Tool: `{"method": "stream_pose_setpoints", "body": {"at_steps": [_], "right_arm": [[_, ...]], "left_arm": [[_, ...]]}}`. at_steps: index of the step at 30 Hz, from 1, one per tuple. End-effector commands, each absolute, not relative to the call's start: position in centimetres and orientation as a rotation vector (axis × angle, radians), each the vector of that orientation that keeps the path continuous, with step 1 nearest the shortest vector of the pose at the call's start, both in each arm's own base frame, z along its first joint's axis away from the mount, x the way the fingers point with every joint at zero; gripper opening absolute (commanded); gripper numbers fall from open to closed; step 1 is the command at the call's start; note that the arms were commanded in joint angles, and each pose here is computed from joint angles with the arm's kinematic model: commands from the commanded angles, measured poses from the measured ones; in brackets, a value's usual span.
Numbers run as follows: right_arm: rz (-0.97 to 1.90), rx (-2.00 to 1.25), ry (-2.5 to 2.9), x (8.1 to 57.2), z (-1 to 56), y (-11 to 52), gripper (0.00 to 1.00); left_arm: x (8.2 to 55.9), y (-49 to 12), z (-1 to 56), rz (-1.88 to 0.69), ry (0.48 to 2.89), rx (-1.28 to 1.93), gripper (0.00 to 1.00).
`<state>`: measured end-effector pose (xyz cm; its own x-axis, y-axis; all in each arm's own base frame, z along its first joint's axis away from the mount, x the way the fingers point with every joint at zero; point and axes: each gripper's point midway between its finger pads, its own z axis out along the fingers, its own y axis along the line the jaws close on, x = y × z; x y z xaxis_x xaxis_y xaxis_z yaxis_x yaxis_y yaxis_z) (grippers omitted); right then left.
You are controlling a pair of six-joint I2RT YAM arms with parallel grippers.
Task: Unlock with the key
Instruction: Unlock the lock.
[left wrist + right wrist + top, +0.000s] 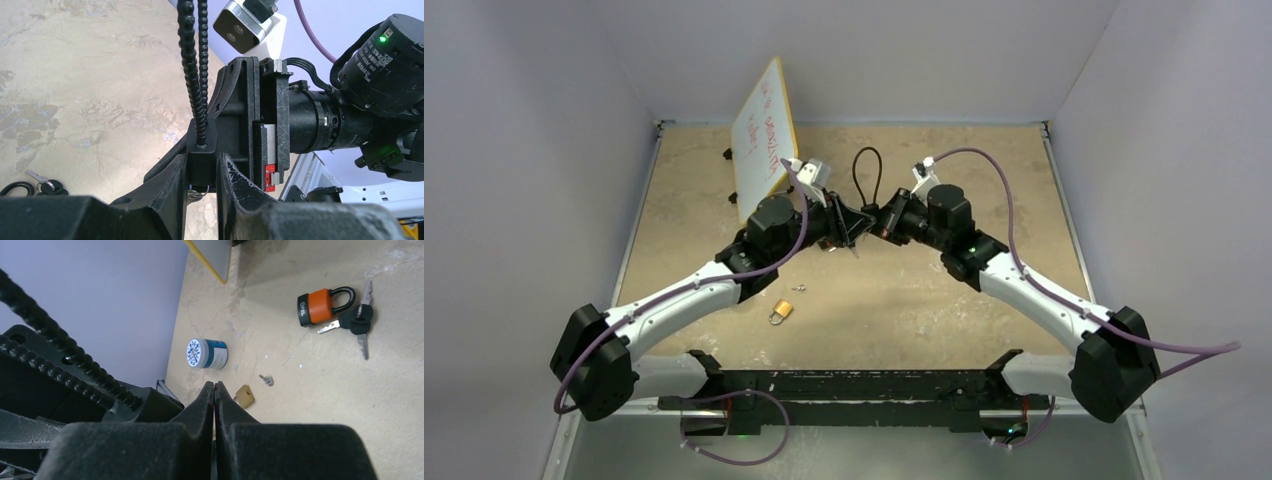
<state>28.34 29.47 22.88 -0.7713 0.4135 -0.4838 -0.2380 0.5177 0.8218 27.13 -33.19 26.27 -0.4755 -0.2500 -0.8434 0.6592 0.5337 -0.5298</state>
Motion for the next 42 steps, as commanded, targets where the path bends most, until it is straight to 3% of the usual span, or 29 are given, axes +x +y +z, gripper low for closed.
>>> {"method": "stream_pose_setpoints", "body": {"at_steps": [1,2,9,14,22,29,33,37,42], "right_arm": [[1.511,0.041,1.834,25.6,31.8,31.0,0.0],[1.499,0.05,1.857,25.4,31.0,30.8,0.01],[1.381,0.054,1.937,23.5,26.3,28.3,0.42],[1.295,0.034,1.928,22.9,25.3,26.6,0.51],[1.367,0.046,1.736,21.6,28.7,25.1,0.57],[1.37,0.087,1.709,22.6,30.5,25.3,0.56],[1.382,0.094,1.704,23.0,30.8,25.6,0.5],[1.429,0.044,1.667,22.8,31.8,26.4,0.36],[1.455,0.004,1.647,22.8,32.3,27.0,0.36]], "left_arm": [[25.1,-32.5,20.8,-1.066,1.982,0.323,0.0],[25.4,-32.3,21.4,-1.069,1.976,0.284,0.0],[26.5,-31.6,24.9,-1.22,1.886,0.061,0.0],[27.1,-31.0,26.7,-1.355,1.854,-0.02,0.0],[27.0,-30.3,28.8,-1.481,1.799,-0.041,0.0],[25.9,-30.8,30.6,-1.591,1.756,0.005,0.0],[25.5,-31.0,31.3,-1.633,1.736,0.016,0.0],[25.2,-31.1,31.8,-1.669,1.714,0.028,0.0],[25.0,-31.3,32.1,-1.69,1.701,0.044,0.0]]}}
